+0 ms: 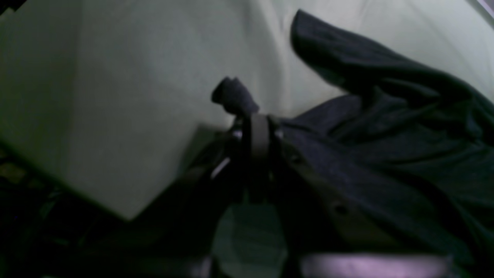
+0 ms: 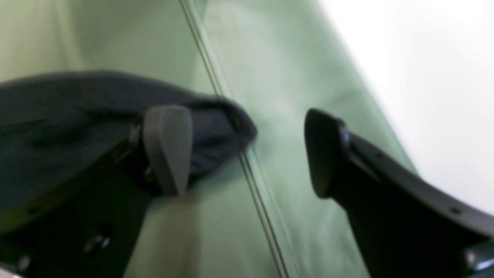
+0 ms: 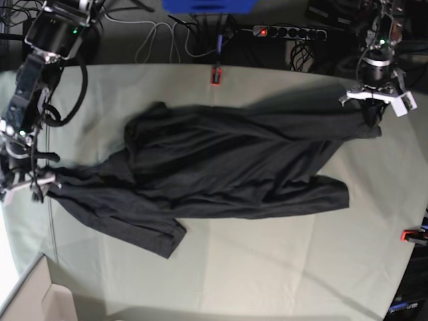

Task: Layout the t-shirt on the table in an organized manner, then fold the t-shirt properly
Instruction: 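Stretch the shirt between both grippers, then release with the right gripper, then grasp the shirt shoulder with the right gripper and pull it outward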

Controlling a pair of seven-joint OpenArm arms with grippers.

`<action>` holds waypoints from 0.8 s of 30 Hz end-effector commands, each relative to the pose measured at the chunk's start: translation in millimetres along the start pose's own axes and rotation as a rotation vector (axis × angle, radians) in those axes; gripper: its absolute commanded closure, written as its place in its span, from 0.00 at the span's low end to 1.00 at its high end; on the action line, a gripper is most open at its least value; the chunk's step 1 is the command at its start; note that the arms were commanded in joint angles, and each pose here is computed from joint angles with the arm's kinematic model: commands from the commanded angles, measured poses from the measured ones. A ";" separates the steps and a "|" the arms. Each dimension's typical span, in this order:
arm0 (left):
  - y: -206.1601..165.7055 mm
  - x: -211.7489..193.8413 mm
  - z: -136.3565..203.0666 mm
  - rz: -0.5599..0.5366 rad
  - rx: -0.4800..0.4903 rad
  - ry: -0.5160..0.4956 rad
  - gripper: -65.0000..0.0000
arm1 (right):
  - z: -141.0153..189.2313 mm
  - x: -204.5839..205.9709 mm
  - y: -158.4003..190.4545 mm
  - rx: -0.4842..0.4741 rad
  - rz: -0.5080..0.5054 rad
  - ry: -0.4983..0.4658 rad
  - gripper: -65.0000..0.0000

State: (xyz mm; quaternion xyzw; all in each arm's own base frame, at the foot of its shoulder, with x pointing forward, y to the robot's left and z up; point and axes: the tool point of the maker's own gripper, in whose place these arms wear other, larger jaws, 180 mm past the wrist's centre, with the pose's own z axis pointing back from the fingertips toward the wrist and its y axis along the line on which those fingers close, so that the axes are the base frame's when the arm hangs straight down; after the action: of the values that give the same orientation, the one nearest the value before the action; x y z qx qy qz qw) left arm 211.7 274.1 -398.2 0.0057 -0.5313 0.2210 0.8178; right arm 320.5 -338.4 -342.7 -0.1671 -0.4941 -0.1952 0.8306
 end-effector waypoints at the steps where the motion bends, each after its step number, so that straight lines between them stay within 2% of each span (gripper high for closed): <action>1: 0.8 8.0 3.5 -0.014 -0.005 -0.029 1.00 | 10.2 11.4 2.5 0.012 0.009 -0.050 0.28; 5: 0.8 5.8 3.7 -0.011 -0.003 -0.021 1.00 | 65.1 -1.9 56.5 0.229 0.138 -0.075 0.28; 9: -1.9 7.4 4.2 0.001 -0.001 -0.033 1.00 | 116.8 -45.2 105.0 0.430 0.205 -0.001 0.28; 17: -4.1 13.8 1.3 0.001 -0.008 -0.049 1.00 | 150.5 -125.7 134.1 0.549 0.220 0.202 0.29; 24: -7.4 19.2 -2.8 0.004 -0.016 -0.063 1.00 | 146.4 -175.5 146.1 0.579 0.220 0.329 0.29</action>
State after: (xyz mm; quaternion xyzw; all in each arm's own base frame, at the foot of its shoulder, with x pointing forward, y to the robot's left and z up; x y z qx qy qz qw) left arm 216.8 269.9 -394.3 0.0001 -0.5374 0.2263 0.8124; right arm 193.2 -115.5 -455.4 0.0547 -0.3412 0.0216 0.9382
